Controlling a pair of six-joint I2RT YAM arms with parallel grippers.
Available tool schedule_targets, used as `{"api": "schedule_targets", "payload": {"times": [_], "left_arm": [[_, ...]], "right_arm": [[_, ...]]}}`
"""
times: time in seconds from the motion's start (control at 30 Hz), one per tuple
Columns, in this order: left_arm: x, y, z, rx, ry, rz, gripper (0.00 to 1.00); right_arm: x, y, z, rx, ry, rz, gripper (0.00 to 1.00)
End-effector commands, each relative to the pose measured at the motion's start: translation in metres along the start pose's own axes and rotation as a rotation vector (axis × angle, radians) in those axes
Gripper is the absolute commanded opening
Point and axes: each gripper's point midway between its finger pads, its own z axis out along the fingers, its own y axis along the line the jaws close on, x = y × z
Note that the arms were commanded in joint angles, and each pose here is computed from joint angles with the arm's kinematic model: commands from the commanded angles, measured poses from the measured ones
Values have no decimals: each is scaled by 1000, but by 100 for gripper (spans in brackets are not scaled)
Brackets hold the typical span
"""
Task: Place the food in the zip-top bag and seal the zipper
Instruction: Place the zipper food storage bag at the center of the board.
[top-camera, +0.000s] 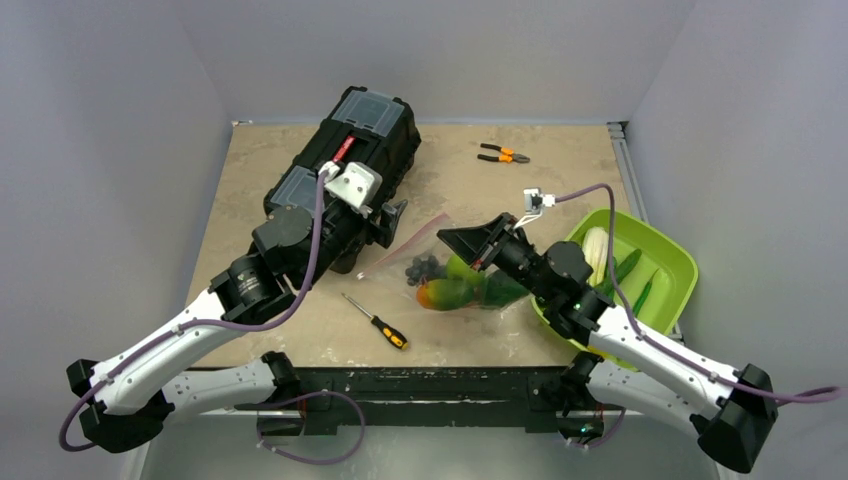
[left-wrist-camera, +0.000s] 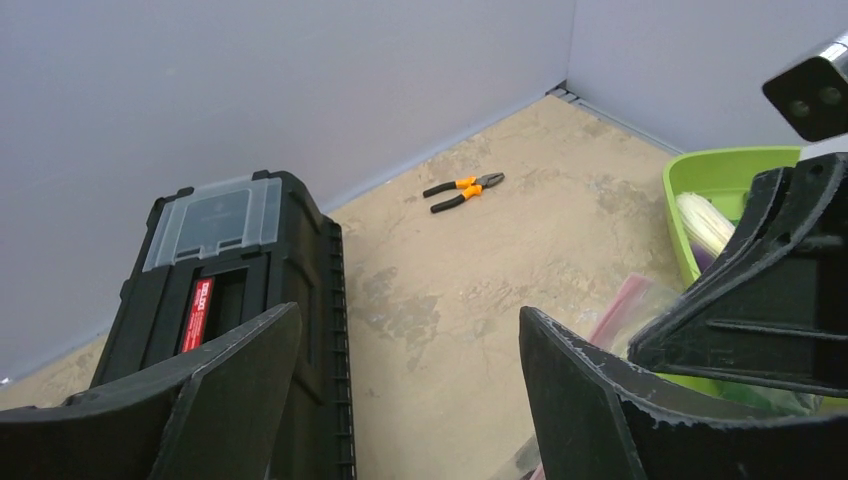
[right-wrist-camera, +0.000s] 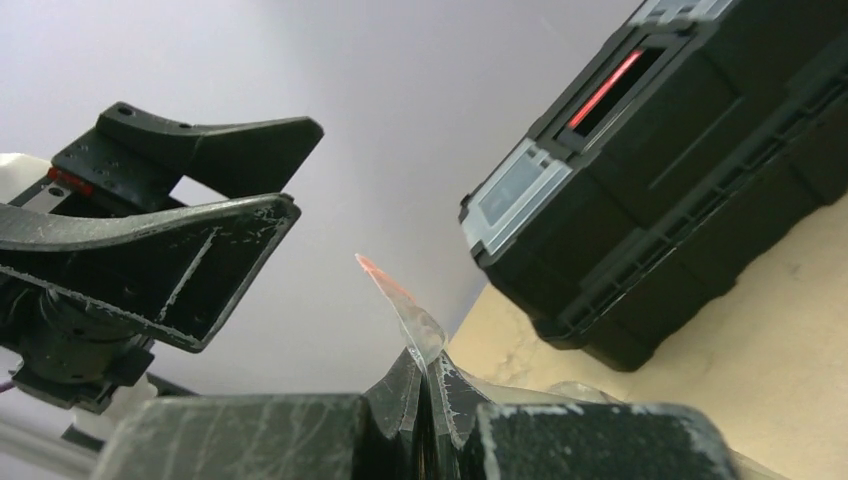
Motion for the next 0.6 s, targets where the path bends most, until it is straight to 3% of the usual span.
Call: {"api": "schedule_targets", "payload": {"times": [0.0,0.27,0.57], "left_arm": [[-7,6,1,-28,-34,-4,79],[-6,4,2,-21,-31,-3,79],[-2,1,5,-13,-20,1,79]], "right_arm": [[-19,55,12,-202,4,47,0],[-23,-74,37,181,22,132,0],[-35,-161,67,515,48,-94,0]]}}
